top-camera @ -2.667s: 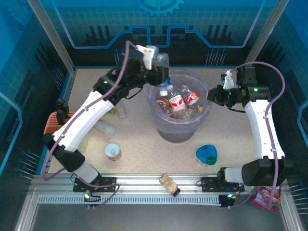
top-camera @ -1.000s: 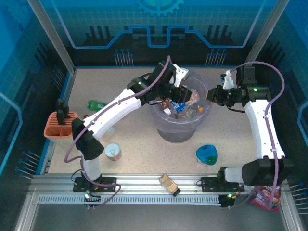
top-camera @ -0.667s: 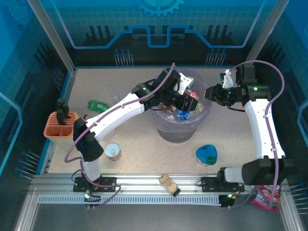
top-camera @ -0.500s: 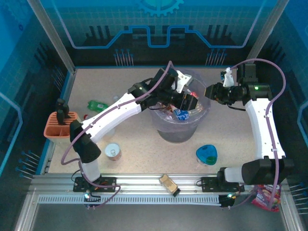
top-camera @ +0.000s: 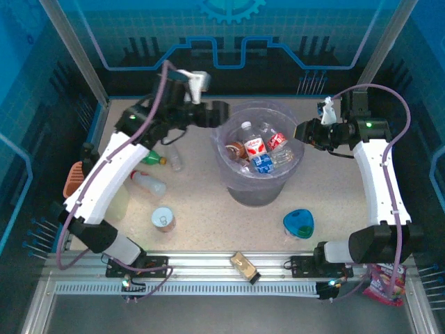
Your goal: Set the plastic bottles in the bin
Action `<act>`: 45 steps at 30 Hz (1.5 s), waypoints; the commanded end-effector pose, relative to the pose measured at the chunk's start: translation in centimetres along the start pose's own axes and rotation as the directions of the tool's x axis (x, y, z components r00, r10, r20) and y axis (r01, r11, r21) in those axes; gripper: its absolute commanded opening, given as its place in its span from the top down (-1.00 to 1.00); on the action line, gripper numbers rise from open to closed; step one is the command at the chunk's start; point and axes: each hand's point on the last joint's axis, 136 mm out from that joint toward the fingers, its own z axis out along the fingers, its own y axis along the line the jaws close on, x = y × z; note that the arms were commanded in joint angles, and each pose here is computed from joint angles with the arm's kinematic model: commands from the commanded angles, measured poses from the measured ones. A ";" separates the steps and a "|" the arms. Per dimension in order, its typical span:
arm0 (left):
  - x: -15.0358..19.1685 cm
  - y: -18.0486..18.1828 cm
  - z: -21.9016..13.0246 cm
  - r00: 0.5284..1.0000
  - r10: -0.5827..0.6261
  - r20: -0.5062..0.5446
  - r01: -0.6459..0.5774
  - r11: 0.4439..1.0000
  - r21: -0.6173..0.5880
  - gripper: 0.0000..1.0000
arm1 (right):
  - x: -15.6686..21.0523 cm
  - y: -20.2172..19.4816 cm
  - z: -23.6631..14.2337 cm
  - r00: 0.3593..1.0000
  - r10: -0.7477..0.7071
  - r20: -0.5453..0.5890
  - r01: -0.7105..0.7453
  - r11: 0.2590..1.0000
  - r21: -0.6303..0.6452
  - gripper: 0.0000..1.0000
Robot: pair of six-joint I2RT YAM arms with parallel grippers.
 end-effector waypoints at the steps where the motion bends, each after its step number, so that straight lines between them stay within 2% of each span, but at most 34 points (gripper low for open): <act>1: 4.3 8.1 1.2 0.984 -0.134 -0.114 0.104 0.965 -0.242 -0.75 | -0.3 2.0 -0.4 0.999 -0.052 0.004 0.053 0.996 -0.067 0.23; 5: 6.8 15.0 3.5 0.950 -0.298 -0.096 0.247 0.901 -0.357 -0.77 | -0.2 1.8 0.0 0.999 -0.050 -0.003 0.050 0.996 -0.073 0.22; 8: 9.2 18.8 5.8 0.923 -0.372 -0.099 0.293 0.847 -0.444 -0.73 | 0.0 1.9 0.1 0.999 -0.051 -0.007 0.051 0.995 -0.081 0.21; 12: 12.4 22.0 8.5 0.902 -0.402 -0.158 0.257 0.793 -0.552 -0.69 | 0.2 2.0 0.1 0.999 -0.047 -0.009 0.046 0.994 -0.096 0.20; 18: 16.2 25.3 11.5 0.867 -0.447 -0.217 0.216 0.733 -0.645 -0.69 | 0.4 2.2 -0.2 0.999 -0.051 -0.001 0.051 0.994 -0.100 0.18; 23: 17.8 27.5 13.1 0.852 -0.474 -0.223 0.206 0.695 -0.689 -0.65 | 0.5 2.3 -0.2 0.999 -0.049 -0.006 0.048 0.993 -0.103 0.18; 33: 21.0 29.2 15.5 0.806 -0.523 -0.276 0.207 0.687 -0.696 -0.51 | 0.7 2.2 -0.2 0.999 -0.046 -0.003 0.045 0.994 -0.102 0.17; 40: 21.3 29.0 16.1 0.801 -0.536 -0.268 0.235 0.692 -0.682 -0.12 | 0.4 2.4 -0.5 0.998 -0.055 0.004 0.055 0.993 -0.100 0.17; 45: 20.4 28.8 15.9 0.808 -0.527 -0.263 0.236 0.699 -0.675 -0.04 | 0.4 2.5 -0.6 0.998 -0.054 0.007 0.055 0.993 -0.102 0.17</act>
